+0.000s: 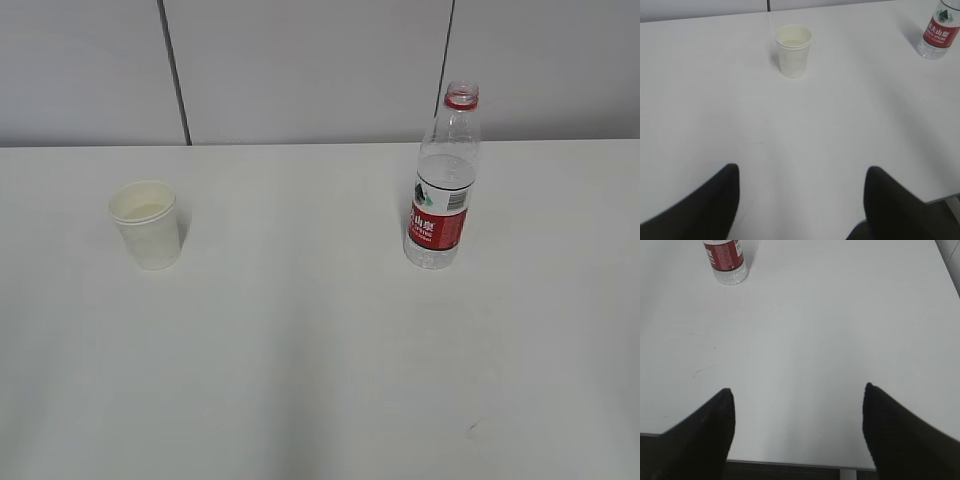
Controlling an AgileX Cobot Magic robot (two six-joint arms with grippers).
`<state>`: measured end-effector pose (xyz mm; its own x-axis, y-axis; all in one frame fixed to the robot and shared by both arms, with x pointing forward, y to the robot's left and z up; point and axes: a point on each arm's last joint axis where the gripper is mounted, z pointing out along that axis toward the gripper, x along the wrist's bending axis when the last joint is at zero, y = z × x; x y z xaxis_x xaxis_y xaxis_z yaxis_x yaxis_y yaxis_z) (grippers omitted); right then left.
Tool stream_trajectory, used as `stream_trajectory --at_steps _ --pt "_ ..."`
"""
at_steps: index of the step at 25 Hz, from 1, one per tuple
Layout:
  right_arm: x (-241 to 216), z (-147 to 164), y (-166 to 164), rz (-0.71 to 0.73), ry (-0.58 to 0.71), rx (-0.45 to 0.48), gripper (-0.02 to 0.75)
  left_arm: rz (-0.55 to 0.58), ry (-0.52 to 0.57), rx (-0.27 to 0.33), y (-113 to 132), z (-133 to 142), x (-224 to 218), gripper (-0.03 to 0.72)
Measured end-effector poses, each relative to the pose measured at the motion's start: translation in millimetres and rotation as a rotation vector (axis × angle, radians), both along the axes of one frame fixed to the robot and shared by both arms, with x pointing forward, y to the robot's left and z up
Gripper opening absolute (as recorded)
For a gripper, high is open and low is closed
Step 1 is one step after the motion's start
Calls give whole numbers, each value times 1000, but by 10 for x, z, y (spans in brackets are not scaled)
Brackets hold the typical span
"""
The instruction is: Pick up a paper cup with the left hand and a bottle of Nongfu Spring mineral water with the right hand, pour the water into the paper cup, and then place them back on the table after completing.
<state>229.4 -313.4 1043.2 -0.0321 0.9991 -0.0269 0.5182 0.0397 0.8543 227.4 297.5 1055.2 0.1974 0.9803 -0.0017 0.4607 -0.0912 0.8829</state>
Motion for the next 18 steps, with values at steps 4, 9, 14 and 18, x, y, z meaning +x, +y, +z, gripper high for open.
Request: stream_trajectory --at_steps 4,9,14,18 --pt "0 0 0 1 0 -1 588 1 0 1 1 0 0 482" --pt "0 0 0 2 0 -1 588 1 0 1 1 0 0 481" --pt "0 0 0 2 0 -3 588 1 0 1 1 0 0 481" --pt "-2 0 2 -12 0 -3 588 1 0 1 1 0 0 481"
